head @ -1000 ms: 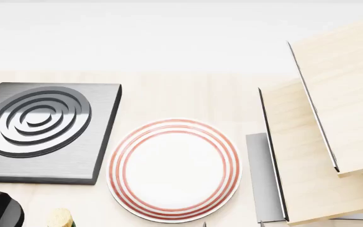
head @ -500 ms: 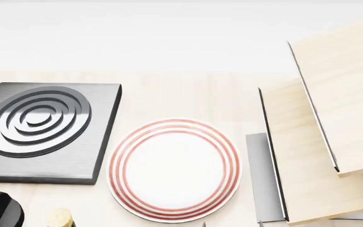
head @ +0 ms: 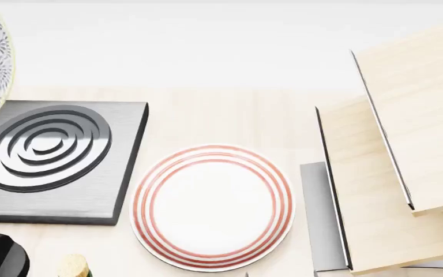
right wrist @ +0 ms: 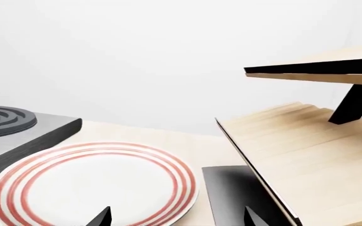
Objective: Pick up the akita bowl and put it on the plate.
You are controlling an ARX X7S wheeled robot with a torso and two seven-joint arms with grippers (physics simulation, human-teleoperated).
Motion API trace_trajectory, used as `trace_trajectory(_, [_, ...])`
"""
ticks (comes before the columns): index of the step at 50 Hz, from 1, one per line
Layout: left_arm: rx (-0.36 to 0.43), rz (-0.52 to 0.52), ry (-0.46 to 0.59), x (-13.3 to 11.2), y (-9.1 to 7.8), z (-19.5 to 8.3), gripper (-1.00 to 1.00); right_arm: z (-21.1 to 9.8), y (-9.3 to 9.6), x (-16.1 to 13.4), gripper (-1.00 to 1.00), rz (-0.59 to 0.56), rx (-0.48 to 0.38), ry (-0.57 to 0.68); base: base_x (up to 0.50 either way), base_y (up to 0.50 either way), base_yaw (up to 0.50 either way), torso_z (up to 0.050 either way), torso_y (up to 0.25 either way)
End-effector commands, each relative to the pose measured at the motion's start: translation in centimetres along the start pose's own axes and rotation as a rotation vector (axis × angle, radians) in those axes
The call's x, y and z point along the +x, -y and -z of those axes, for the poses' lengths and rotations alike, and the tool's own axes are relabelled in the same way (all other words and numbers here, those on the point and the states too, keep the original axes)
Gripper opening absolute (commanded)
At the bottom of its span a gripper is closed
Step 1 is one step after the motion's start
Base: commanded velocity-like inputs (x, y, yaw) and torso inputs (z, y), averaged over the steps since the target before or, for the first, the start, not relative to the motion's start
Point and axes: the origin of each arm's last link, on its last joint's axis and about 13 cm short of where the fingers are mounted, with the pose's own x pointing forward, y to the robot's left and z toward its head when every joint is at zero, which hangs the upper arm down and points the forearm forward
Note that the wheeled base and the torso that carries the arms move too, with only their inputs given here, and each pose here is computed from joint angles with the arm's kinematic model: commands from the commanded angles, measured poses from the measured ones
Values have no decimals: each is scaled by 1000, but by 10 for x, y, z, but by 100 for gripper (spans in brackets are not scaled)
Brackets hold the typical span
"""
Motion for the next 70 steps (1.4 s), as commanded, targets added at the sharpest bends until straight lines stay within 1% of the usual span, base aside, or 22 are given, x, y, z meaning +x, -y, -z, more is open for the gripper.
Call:
trace_trajectory(1, [-83,29,84,31,36,-3,-100,0,-1,-1,100,-5,1,0,0,0,0,0,0])
trace_trajectory(5, [-104,51,84,39,47,-1,-100,0,-1,-1,100,-6,2,-1,0,0,0,0,3])
trace_trajectory(12, [-151,73,109,55,59,1,-100,1,-1,-1,100,-9,2,-3,0,0,0,0,0])
trace_trajectory(17, [-158,100,113,65,69,2,-100,1,-1,-1,100,-9,2,-4,0,0,0,0,0])
trace_trajectory(19, [-158,112,116,67,73,2,-100,1,-2,-1,100,-9,2,-3,0,0,0,0,0])
trace_trajectory(21, [-153,138,112,69,81,1,-100,2,-2,-1,100,-11,1,-4,0,0,0,0,0])
trace_trajectory(22, [-170,164,115,71,85,0,-100,2,-3,-1,100,-14,1,-4,0,0,0,0,10])
trace_trajectory(26, [-160,195,106,75,97,1,-100,2,-3,-1,100,-16,2,-5,0,0,0,0,0])
trace_trajectory(27, [-160,195,106,75,97,1,-100,2,-3,-1,100,-16,2,-5,0,0,0,0,0])
trace_trajectory(30, [-161,233,99,79,110,2,-100,3,-4,-2,100,-19,2,-5,0,0,0,0,0])
trace_trajectory(31, [-158,240,99,80,113,3,-100,3,-4,-1,100,-19,1,-5,0,0,0,0,0])
trace_trajectory(32, [-181,252,92,81,116,3,-100,3,-4,-2,100,-20,1,-5,0,0,0,0,0])
trace_trajectory(34, [-168,259,93,82,119,3,-100,3,-4,-2,100,-20,2,-5,0,0,0,0,0])
trace_trajectory(37, [-184,277,89,85,128,3,-100,3,-4,-2,100,-21,2,-5,0,0,0,0,0])
trace_trajectory(38, [-176,289,88,85,132,4,-100,4,-4,-1,100,-23,3,-6,0,0,0,0,0])
trace_trajectory(47, [-200,342,71,89,152,6,-100,4,-5,-2,100,-29,4,-8,0,0,0,0,1])
trace_trajectory(55, [-186,404,51,93,178,9,-100,4,-5,-2,100,-27,3,-7,0,0,0,0,0])
trace_trajectory(56, [-164,412,50,93,183,11,-100,4,-5,-2,100,-27,4,-6,0,0,0,0,0])
trace_trajectory(59, [-138,430,44,93,191,15,-100,4,-5,-2,100,-27,6,-6,0,0,0,0,-52])
trace_trajectory(61, [-127,434,46,93,194,16,-100,4,-5,-3,100,-27,7,-6,0,0,0,0,-229])
trace_trajectory(65, [-146,447,13,94,201,15,-100,3,-5,-3,100,-27,10,-7,0,0,0,0,-166])
trace_trajectory(70, [-146,458,23,93,207,12,-100,3,-5,-3,100,-27,11,-4,0,0,0,0,0])
